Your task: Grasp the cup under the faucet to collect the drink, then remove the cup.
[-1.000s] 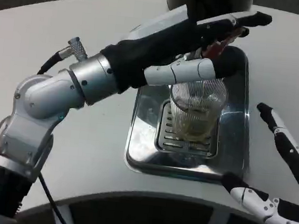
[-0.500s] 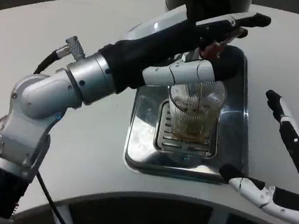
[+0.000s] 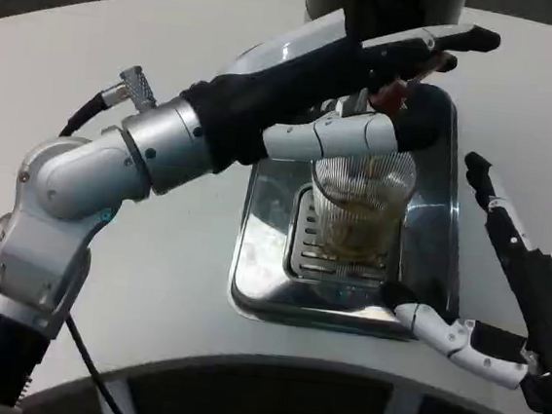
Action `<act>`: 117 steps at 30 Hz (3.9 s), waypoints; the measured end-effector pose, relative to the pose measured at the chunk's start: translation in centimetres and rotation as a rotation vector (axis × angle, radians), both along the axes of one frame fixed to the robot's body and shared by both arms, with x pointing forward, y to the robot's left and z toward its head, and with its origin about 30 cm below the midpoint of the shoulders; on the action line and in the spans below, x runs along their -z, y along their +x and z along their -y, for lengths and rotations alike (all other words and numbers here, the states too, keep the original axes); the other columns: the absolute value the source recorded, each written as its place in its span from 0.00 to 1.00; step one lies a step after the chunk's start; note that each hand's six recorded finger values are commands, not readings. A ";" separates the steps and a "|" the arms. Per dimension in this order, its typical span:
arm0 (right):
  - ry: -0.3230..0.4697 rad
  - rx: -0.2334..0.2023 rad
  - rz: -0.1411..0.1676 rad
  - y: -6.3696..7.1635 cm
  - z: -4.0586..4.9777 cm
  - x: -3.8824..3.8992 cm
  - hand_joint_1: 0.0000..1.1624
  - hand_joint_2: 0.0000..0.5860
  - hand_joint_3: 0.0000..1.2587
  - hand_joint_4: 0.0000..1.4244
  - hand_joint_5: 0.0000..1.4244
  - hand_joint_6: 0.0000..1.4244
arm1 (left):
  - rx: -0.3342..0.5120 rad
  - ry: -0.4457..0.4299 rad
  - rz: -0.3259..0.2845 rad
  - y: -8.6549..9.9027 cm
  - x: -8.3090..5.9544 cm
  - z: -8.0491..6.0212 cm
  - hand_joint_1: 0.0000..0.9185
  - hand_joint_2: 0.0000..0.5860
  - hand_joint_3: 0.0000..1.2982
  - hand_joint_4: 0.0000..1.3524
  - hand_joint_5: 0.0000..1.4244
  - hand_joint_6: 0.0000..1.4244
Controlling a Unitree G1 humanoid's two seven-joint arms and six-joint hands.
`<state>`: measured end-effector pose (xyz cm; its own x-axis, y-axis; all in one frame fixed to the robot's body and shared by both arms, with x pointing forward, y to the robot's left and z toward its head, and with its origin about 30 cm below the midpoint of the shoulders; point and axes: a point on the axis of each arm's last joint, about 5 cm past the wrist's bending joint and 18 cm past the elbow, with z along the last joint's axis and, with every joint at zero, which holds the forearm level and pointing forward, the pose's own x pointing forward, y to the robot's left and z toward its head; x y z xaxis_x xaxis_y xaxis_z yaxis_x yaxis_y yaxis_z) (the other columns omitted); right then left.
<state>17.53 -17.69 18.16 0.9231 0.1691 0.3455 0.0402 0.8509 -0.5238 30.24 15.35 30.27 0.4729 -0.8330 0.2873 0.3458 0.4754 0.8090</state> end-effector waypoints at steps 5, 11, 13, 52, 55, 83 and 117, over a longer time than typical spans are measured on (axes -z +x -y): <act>0.015 0.005 0.002 0.8 -0.31 0.16 0.62 0.38 0.00 0.00 0.00 0.00 | -0.002 0.002 0.003 -0.1 0.0 -0.1 0.00 0.13 0.09 0.02 0.06 0.06; 0.029 -0.003 0.002 1.9 -0.84 0.25 0.62 0.39 0.00 0.00 0.00 0.00 | -0.005 0.005 0.004 -0.1 -0.1 -0.2 0.00 0.13 0.09 0.03 0.06 0.06; 0.032 -0.005 0.003 2.2 -0.99 0.25 0.62 0.39 0.00 0.00 0.00 0.00 | -0.005 0.005 0.005 -0.1 -0.1 -0.2 0.00 0.14 0.09 0.03 0.06 0.06; 0.104 -0.037 -0.034 6.1 -2.59 0.59 0.68 0.35 0.00 0.00 0.00 0.00 | -0.005 0.006 0.005 0.0 -0.3 -0.4 0.00 0.16 0.10 0.03 0.07 0.07; 0.107 -0.038 -0.033 6.3 -2.69 0.55 0.68 0.35 0.00 0.00 0.00 0.00 | -0.004 0.005 0.005 0.0 -0.3 -0.4 0.00 0.16 0.10 0.03 0.07 0.07; 0.153 -0.025 -0.057 7.8 -3.78 0.94 0.66 0.36 0.00 0.00 0.00 0.00 | -0.005 0.021 0.017 0.2 -0.6 -0.6 0.01 0.16 0.11 0.04 0.08 0.07; 0.248 -0.058 -0.032 8.7 -5.66 1.66 0.66 0.36 0.05 0.07 0.09 0.03 | -0.014 0.049 0.036 0.3 -0.8 -0.8 0.02 0.15 0.11 0.05 0.08 0.07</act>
<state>26.21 -12.04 16.50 0.9253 0.1355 0.3541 -0.0254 0.9540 -0.2986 30.54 16.17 31.08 0.4749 -0.8397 0.2635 0.3094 0.4396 0.8433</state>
